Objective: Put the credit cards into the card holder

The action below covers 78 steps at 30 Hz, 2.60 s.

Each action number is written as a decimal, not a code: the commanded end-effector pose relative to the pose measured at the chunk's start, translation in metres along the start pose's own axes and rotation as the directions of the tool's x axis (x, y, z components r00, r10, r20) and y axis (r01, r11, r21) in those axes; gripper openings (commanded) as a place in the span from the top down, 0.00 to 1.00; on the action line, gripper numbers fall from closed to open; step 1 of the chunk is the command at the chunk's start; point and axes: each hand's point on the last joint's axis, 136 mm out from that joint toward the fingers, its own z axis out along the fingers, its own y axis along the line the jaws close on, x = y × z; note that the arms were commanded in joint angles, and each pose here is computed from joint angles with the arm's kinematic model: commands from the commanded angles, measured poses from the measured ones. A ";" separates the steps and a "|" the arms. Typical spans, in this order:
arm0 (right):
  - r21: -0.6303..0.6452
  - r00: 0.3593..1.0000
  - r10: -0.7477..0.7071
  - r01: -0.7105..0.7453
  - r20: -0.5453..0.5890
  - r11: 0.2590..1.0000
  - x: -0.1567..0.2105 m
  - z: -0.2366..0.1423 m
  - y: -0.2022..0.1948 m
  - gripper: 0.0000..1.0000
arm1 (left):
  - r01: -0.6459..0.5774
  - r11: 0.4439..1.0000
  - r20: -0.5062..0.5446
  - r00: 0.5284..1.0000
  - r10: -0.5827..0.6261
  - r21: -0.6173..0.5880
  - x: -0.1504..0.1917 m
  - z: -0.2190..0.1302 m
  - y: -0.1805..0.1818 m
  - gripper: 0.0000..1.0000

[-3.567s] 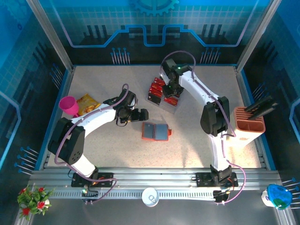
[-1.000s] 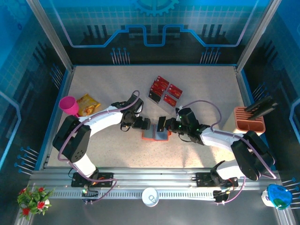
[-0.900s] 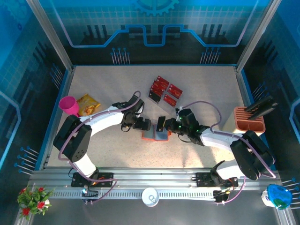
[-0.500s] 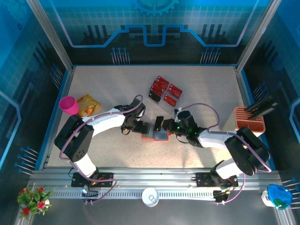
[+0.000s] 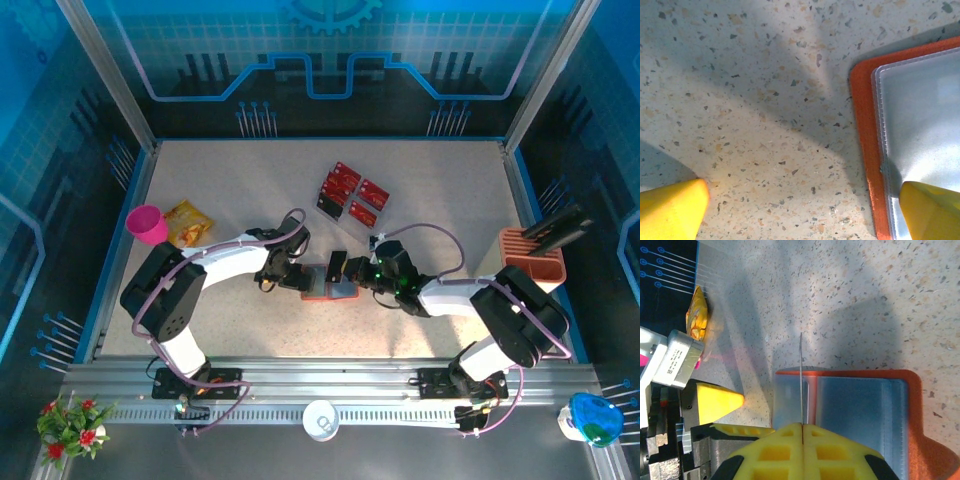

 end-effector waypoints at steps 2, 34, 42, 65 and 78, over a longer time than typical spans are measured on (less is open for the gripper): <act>0.005 1.000 0.004 -0.004 0.007 1.000 0.005 0.003 -0.004 1.00 | -0.010 0.999 -0.052 0.999 0.007 -0.041 0.016 0.008 0.008 0.01; 0.070 0.981 0.019 -0.006 -0.193 0.998 0.051 0.008 -0.025 1.00 | -0.004 0.999 -0.064 0.998 0.001 -0.040 0.022 0.014 0.010 0.01; 0.087 0.971 0.025 -0.004 -0.237 0.996 0.055 0.009 -0.026 1.00 | 0.001 0.999 -0.063 0.998 -0.004 -0.038 0.021 0.014 0.009 0.01; 0.094 0.905 0.009 0.034 -0.424 0.995 0.063 0.038 -0.010 0.83 | 0.017 1.000 -0.027 0.999 -0.017 -0.003 0.007 0.003 0.000 0.01; 0.112 0.912 -0.097 0.153 -0.398 0.982 0.025 0.011 0.015 0.74 | 0.201 0.977 0.063 0.977 -0.206 0.078 -0.023 -0.039 0.010 0.01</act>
